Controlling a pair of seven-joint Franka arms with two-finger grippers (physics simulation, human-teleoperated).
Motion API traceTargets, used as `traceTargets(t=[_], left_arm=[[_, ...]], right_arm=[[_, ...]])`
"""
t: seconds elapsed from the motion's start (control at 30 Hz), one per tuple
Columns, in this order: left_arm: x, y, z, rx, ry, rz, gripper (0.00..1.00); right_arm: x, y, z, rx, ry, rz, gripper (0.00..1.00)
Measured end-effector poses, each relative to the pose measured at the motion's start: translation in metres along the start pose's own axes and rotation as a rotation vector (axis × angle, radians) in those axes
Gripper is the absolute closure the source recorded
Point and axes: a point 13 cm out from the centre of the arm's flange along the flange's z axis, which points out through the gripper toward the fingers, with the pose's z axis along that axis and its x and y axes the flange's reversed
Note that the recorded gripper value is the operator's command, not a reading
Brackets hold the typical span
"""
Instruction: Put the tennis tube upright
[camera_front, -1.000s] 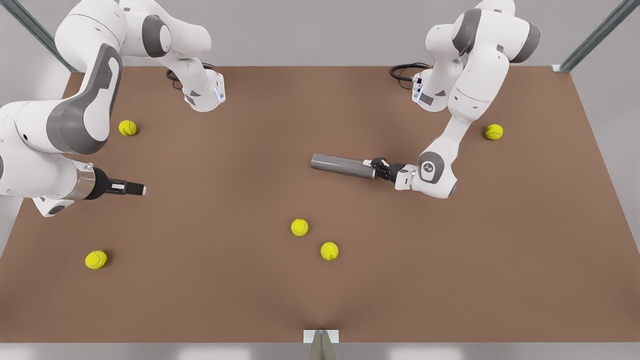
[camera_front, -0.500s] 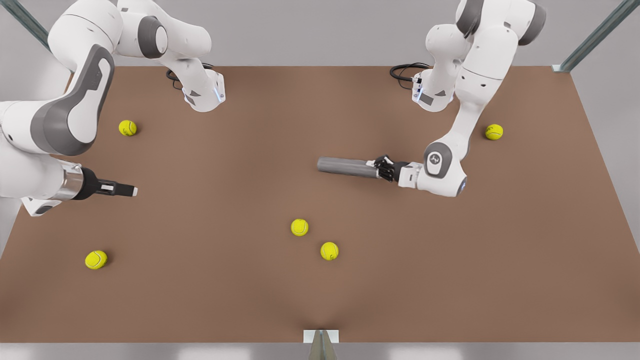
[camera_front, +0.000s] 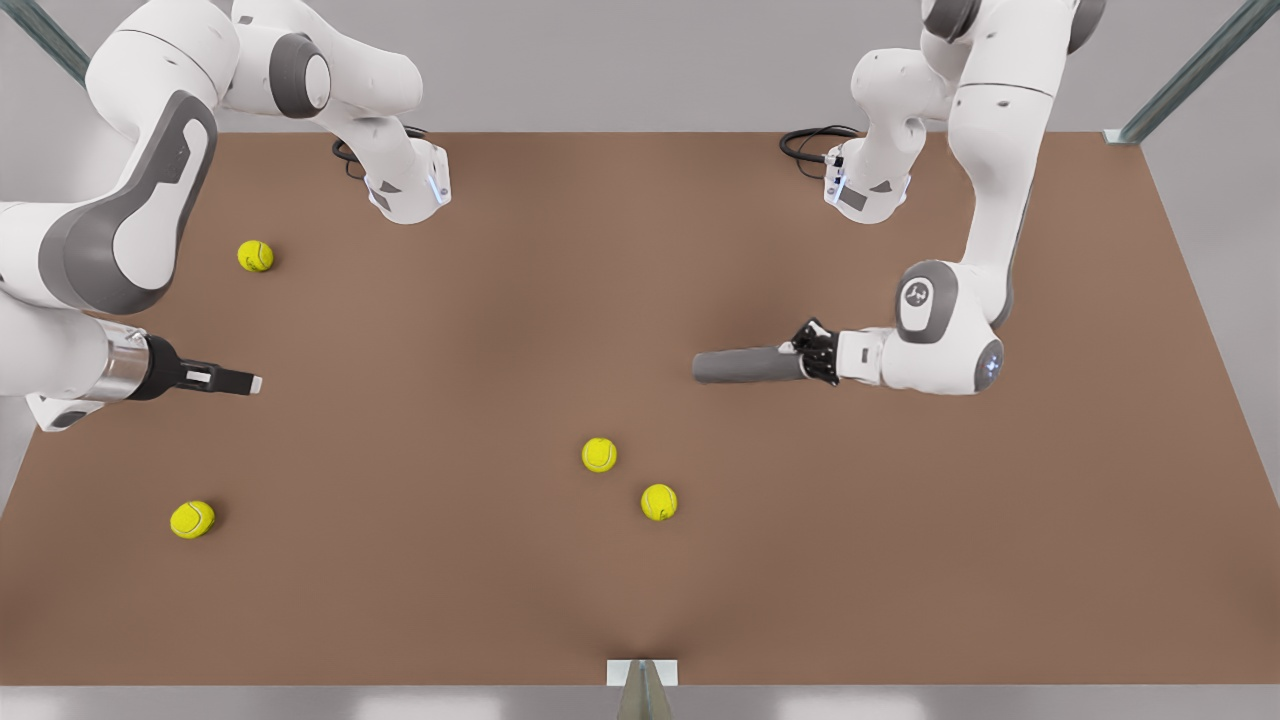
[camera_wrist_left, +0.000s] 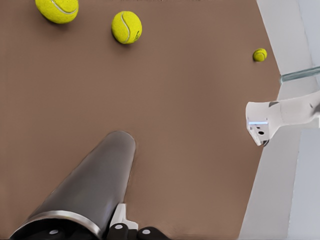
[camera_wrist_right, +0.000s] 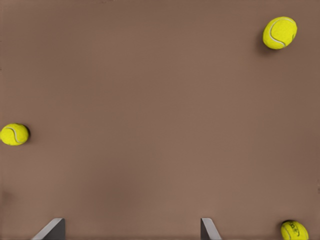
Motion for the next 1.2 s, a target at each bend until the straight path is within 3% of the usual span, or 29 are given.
traceTargets(t=[0.27,0.5,0.77,1.2], left_arm=[[0.003,0.022,-0.112,-0.214,0.084,-0.014,0.79],[0.013,0.039,-0.159,-0.377,0.139,-0.114,0.79],[0.016,0.078,-0.178,-0.513,0.087,-0.307,0.79],[0.007,0.127,-0.154,-0.563,0.018,-0.542,0.79]], right_arm=[[-0.001,0.0,0.002,-0.003,0.003,-0.001,0.0],[-0.002,0.003,0.004,-0.002,0.006,-0.006,0.0],[-0.004,0.007,0.01,-0.002,0.013,-0.012,0.0],[-0.006,0.006,0.011,-0.002,0.013,-0.01,0.0]])
